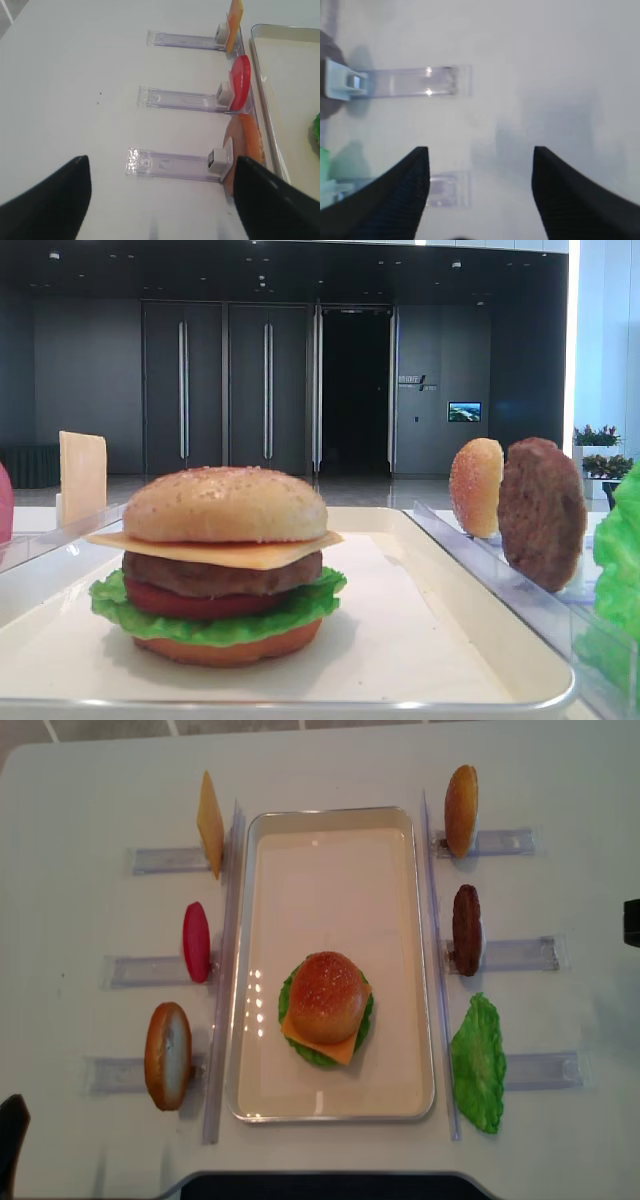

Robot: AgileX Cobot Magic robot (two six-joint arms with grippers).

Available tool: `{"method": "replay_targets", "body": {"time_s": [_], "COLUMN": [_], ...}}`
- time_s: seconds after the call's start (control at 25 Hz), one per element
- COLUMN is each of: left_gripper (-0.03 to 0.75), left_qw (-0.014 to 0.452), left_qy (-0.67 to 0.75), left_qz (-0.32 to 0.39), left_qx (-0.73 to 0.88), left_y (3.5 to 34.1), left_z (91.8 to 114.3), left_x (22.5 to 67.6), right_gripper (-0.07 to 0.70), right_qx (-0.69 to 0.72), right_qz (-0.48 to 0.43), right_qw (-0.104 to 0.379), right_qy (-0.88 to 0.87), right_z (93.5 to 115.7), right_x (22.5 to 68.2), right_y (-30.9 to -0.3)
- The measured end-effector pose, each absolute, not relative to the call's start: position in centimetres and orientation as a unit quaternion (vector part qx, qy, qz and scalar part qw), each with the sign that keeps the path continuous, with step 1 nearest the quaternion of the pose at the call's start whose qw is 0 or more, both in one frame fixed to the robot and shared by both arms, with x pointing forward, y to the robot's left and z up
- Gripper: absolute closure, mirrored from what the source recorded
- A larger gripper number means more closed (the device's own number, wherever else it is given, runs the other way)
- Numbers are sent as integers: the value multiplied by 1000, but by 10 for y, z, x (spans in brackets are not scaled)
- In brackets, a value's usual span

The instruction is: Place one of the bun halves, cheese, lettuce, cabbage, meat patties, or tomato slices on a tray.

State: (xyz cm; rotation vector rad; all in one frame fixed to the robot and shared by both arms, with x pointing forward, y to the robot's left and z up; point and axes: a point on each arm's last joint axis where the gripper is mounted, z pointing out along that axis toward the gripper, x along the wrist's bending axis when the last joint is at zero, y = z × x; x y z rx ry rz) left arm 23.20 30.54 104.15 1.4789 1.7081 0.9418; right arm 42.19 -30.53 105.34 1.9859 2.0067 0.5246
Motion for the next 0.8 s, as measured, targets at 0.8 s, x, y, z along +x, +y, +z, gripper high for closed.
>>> {"method": "replay_targets", "body": {"time_s": [0.8], "left_gripper": [24], "left_qw": [340], "left_qy": [656], "left_qz": [362], "left_qx": [568], "left_y": [305], "left_z": [1041], "left_x": [232], "right_gripper": [178], "right_qx": [669], "right_qz": [226], "right_qw": [174], "right_qy": [686], "right_z": [1056], "right_x": [303], "right_y": [-290]}}
